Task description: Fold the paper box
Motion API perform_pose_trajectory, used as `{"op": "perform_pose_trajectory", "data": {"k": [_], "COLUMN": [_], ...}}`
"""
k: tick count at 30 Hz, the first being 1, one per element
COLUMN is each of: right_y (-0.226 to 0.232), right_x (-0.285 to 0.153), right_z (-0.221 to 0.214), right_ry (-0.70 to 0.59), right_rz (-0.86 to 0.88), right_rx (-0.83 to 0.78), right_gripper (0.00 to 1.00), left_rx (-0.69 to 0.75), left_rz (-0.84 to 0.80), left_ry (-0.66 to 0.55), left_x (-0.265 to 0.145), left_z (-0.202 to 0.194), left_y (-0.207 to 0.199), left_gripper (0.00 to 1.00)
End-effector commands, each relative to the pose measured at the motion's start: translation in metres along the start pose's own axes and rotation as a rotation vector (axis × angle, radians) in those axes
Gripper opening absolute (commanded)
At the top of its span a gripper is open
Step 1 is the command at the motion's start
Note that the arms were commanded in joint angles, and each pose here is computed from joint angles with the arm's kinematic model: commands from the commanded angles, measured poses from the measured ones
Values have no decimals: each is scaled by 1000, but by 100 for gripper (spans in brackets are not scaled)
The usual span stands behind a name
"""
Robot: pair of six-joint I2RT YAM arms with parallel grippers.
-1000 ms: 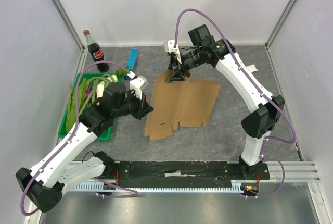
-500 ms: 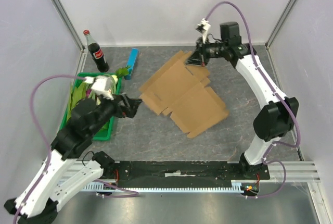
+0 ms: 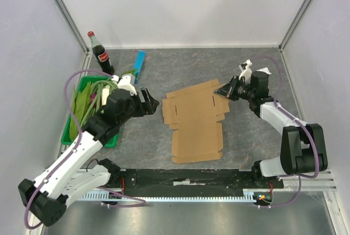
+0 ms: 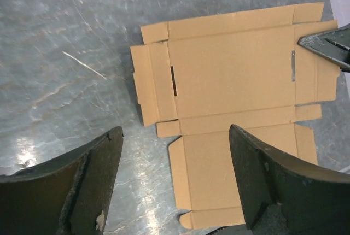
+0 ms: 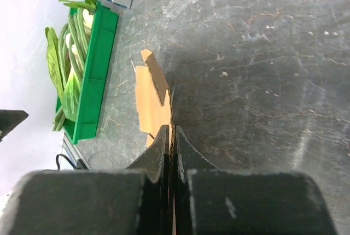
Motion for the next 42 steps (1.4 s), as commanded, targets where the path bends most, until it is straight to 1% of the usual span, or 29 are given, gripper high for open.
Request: {"op": "perform_pose_trajectory", "data": {"k": [1,2,3,4,5,6,7,8,9,10,11,12,13,14,15,16,17,22,27,33,35,36,38,40,42], "right_y": [16,21,27,27,29,30,29,29,31,31,31,29,25,25,22,20,19,19,22,22,22,22,23,24,27], "right_x": [-13,-17,-21,-20,-22,-22,-21,-21,-23,-23,-23,-23,-23,-23,-22,-22,-22,-21,-22,-23,-22,-23,-23,-24,-24], "right_z": [20,19,24,21,18,18,18,17,20,18,18,19,17,15,13,11,10,4,6,3,2,3,2,4,5], "right_ry": [-179,-189,-223,-212,-186,-179,-175,-175,-192,-192,-197,-209,-209,-210,-216,-215,-214,-198,-208,-198,-192,-195,-194,-198,-198], "right_rz": [168,210,257,272,302,313,319,322,337,345,351,339,327,329,325,319,317,354,374,380,383,386,393,397,407], "right_rx": [-87,-97,-134,-146,-171,-188,-200,-207,-230,-233,-238,-238,-232,-225,-221,-216,-209,-183,-183,-180,-174,-175,-172,-173,-174], "right_gripper": [0,0,0,0,0,0,0,0,0,0,0,0,0,0,0,0,0,0,0,0,0,0,0,0,0], "left_rx": [-43,-26,3,23,50,105,130,156,166,157,117,17,-42,-128,-141,-175,-205,-199,-214,-178,-174,-171,-196,-209,-216], "left_rz": [-223,-317,-324,-329,-356,-372,-383,-405,-360,-330,-225,-194,-196,-194,-260,-247,-253,-130,-79,-53,-62,-117,-184,-235,-238], "left_ry": [15,110,140,162,196,205,216,213,297,290,292,298,300,274,153,181,173,207,259,221,224,182,200,177,177], "left_x": [22,30,37,42,50,54,58,62,76,83,94,100,103,103,97,98,97,111,128,149,153,159,157,158,160], "left_z": [10,2,0,0,2,2,3,14,0,15,17,17,9,7,25,-1,-5,-36,-58,-61,-62,-54,-64,-65,-67], "left_y": [-27,-40,-40,-40,-47,-48,-50,-58,-49,-52,-37,-34,-24,-23,-34,-20,-19,13,28,39,41,34,32,30,32], "left_gripper": [64,57,56,57,58,60,66,69,73,74,72,69,67,68,73,74,74,73,70,71,71,71,69,68,65]}}
Point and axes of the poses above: each gripper's point midway between its finger pads, its own x axis out along the fingers, its own y axis along the line the jaws close on, z = x × y, the point moved 2 cm from there along -x, back along the fingers, and after that the axes turned 2 degrees about -x, right-handed, at the moved point
